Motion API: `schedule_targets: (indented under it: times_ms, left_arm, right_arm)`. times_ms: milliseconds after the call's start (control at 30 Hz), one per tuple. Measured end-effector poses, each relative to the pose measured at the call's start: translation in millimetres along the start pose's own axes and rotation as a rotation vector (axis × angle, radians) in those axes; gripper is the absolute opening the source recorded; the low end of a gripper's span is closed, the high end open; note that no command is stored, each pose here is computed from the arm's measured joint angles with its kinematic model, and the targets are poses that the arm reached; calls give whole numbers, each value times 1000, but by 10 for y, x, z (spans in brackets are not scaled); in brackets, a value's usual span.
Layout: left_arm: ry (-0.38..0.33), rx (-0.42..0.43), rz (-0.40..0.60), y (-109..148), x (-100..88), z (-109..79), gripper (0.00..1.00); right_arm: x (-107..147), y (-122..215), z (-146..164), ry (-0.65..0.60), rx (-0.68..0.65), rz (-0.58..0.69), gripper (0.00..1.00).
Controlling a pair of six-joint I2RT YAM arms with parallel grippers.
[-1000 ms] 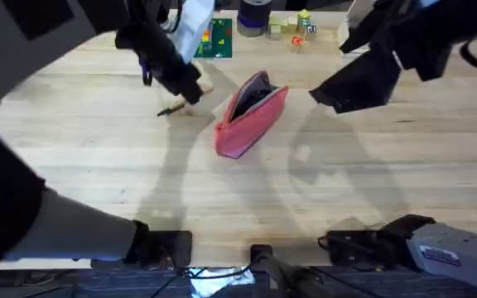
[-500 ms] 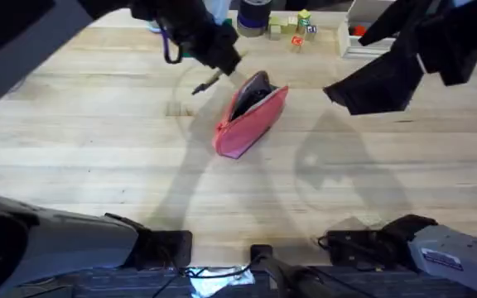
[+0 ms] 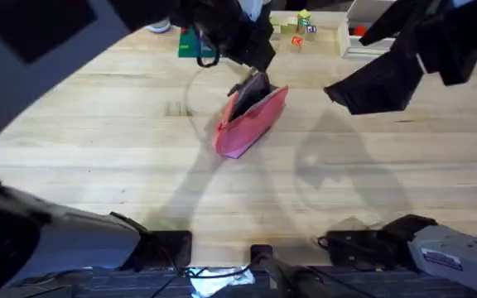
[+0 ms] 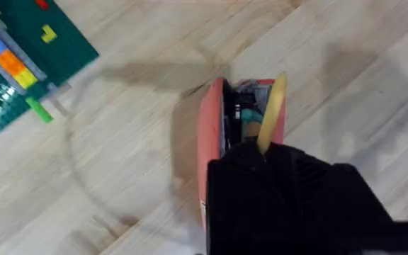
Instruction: Unzip the bag, pick up the pens from the table one at a time and place them inside, then zip the bag closed.
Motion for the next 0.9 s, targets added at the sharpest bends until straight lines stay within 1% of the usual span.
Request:
schedule_targets:
  times_ms: [100,200,400,600,767,900]
  left_arm:
    - [32,9,39,-146,23,2,43]
    - [41,17,64,-260,37,-37,43]
    - [41,35,57,-298,20,-124,43]
    - [54,32,73,-368,32,-107,43]
    - [62,9,137,-606,96,-37,43]
    - [73,-11,219,-743,209,11,43]
  right_arm:
    - [0,0,0,0,0,0,996]
    - [0,0,-1,0,0,0,996]
    - [10,0,6,-2,-4,6,995]
    - [11,0,7,-2,-4,7,996]
    - [11,0,7,-2,-4,7,996]
    - [17,0,11,-3,-7,11,996]
Point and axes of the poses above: each hand's point on the last joint's axis, 136 mm out from that joint toward the fingers, its own y axis back along the fingers, its own z axis along the line the jaws close on, x = y × z, the point moved 9 cm from there along y, back along the fingers, and after that the axes turned 5 degrees about y, right-handed, at the moved point
